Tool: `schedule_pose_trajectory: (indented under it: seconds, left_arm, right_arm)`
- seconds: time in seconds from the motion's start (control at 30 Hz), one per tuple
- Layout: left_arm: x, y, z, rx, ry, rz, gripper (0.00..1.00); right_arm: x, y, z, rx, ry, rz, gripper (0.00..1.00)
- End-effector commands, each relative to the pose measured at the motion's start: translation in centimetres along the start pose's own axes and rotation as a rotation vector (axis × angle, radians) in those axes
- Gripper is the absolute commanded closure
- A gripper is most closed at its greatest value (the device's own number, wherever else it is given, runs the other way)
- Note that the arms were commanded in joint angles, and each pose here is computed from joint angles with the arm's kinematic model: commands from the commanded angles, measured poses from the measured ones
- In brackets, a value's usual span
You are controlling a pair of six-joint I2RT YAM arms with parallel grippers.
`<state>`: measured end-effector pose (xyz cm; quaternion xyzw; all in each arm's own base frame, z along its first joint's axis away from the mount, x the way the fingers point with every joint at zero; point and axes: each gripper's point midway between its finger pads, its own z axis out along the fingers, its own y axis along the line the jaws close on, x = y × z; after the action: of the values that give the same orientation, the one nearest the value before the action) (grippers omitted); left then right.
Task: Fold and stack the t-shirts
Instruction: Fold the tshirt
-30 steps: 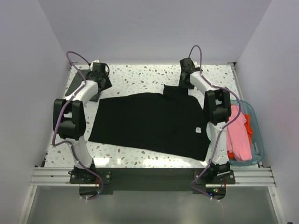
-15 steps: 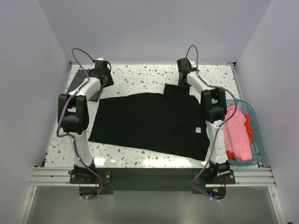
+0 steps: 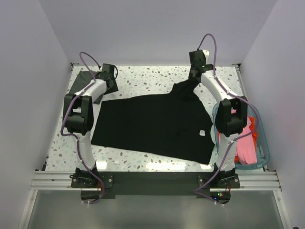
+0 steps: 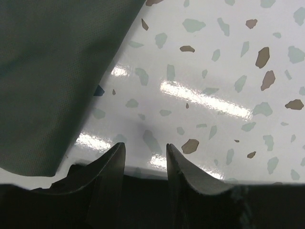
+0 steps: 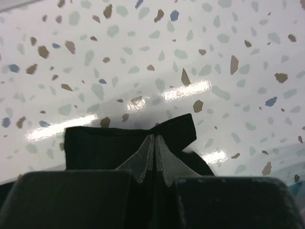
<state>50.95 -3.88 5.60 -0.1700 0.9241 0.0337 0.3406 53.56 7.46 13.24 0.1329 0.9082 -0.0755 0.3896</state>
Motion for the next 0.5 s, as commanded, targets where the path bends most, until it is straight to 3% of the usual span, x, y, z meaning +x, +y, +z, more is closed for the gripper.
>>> schedule_pose_trajectory:
  seconds: [0.0, 0.23, 0.47]
  left_arm:
    - [-0.7, 0.3, -0.7, -0.032, -0.015, -0.037, 0.56]
    - [0.6, 0.5, -0.4, -0.056, 0.039, -0.046, 0.58]
    - [1.1, -0.9, -1.6, 0.026, 0.06, -0.129, 0.5]
  right_arm:
    - [-4.3, -0.9, -3.6, -0.017, -0.133, 0.046, 1.0]
    - [-2.5, -1.6, -4.8, -0.039, -0.115, 0.057, 1.0]
    - [-1.7, -1.5, -4.7, -0.051, -0.101, 0.059, 1.0]
